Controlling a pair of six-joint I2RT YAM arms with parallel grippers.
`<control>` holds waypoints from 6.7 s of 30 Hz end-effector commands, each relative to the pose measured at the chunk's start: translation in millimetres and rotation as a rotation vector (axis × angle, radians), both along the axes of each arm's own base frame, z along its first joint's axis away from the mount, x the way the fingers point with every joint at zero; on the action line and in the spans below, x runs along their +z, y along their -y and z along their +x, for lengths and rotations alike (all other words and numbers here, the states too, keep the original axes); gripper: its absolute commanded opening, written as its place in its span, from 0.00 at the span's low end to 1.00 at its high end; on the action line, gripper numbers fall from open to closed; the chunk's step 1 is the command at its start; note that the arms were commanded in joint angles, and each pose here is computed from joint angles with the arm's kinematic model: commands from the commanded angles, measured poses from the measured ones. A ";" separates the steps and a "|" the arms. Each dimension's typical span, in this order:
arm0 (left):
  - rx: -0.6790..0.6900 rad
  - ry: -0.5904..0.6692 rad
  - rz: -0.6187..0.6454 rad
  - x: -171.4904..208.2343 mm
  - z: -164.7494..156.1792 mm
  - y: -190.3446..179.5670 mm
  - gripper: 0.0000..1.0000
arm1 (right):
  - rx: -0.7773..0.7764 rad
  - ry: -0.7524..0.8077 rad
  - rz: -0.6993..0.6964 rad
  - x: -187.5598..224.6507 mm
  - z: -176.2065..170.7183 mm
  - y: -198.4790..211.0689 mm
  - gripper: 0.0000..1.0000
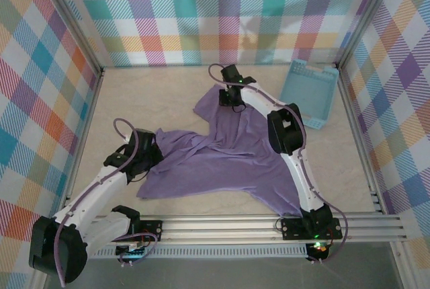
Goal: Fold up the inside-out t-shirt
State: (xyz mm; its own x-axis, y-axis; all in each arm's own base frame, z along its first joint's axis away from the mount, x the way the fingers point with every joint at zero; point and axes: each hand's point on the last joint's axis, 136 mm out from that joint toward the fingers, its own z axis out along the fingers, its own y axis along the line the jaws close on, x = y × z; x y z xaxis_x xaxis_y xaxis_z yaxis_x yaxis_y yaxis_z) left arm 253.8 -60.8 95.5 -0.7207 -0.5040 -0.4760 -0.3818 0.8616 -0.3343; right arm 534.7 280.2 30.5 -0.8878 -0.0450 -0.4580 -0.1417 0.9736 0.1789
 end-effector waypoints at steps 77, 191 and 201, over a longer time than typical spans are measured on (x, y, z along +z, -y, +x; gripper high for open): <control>0.248 0.361 -0.249 132.2 228.0 -105.8 0.00 | -0.148 0.663 0.185 300.2 109.0 161.8 0.00; 0.193 0.020 -0.227 24.3 175.9 -60.2 0.56 | -0.093 0.089 0.274 97.1 4.3 67.7 0.54; 0.336 -0.071 -0.288 -56.8 186.3 -104.0 0.56 | -0.145 -0.026 0.199 20.0 54.1 68.5 0.50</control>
